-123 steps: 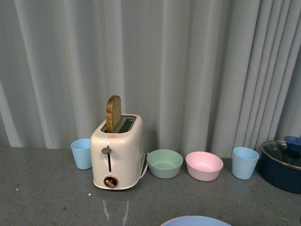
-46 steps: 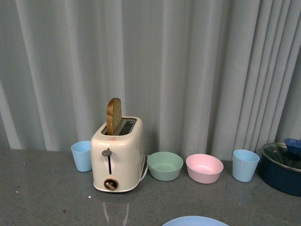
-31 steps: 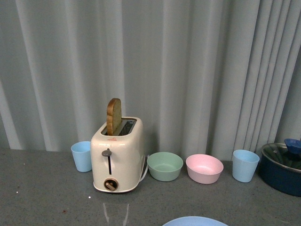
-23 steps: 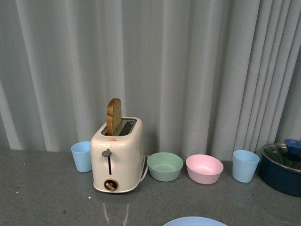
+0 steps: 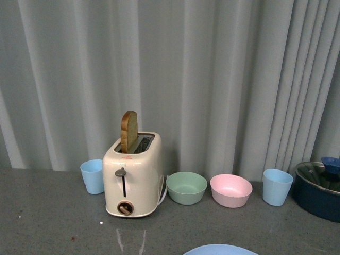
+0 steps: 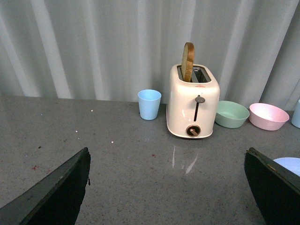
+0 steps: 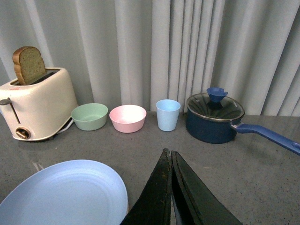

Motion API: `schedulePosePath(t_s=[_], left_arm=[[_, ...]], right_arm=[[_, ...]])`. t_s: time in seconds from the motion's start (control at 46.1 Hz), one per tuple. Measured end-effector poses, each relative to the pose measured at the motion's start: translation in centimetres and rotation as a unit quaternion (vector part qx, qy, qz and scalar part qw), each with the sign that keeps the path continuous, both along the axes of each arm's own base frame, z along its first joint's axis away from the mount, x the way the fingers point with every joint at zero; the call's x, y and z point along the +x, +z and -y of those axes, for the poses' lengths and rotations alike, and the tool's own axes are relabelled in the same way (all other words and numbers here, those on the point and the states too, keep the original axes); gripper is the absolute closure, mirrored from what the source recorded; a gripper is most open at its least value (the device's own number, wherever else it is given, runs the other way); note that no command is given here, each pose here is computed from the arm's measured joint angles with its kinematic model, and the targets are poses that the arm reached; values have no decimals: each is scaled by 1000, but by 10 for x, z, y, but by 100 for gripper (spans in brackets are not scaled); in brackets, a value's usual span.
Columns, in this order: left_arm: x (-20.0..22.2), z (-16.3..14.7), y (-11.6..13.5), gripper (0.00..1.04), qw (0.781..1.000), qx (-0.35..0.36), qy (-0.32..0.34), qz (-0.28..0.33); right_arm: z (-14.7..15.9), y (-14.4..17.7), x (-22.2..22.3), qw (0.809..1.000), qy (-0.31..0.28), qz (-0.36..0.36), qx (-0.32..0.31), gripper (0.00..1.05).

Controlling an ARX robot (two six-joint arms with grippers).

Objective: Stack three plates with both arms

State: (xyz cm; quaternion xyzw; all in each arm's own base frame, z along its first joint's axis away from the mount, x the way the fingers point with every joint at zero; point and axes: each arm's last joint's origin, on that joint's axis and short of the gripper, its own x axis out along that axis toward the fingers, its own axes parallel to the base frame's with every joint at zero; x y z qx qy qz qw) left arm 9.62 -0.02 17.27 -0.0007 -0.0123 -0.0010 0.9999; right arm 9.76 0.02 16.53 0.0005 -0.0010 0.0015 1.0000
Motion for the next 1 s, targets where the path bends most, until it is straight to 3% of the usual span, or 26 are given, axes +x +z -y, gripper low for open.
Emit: schedulePosePath(t_s=[0.043, 0.152, 0.455, 0.607, 0.65, 0.997], left_arm=[[0, 0, 0, 7, 1000, 0, 0, 0], [0, 0, 0, 7, 1000, 0, 0, 0], [0, 0, 0, 7, 1000, 0, 0, 0], [0, 0, 0, 7, 1000, 0, 0, 0], [0, 0, 0, 7, 1000, 0, 0, 0], [0, 0, 0, 7, 1000, 0, 0, 0]], right_arm=[[0, 0, 0, 1000, 0, 0, 0, 101], [0, 0, 0, 1000, 0, 0, -1, 87], [0, 0, 0, 1000, 0, 0, -1, 39], [0, 0, 0, 1000, 0, 0, -1, 9], [0, 0, 0, 1000, 0, 0, 0, 5], [0, 0, 0, 1000, 0, 0, 0, 7]])
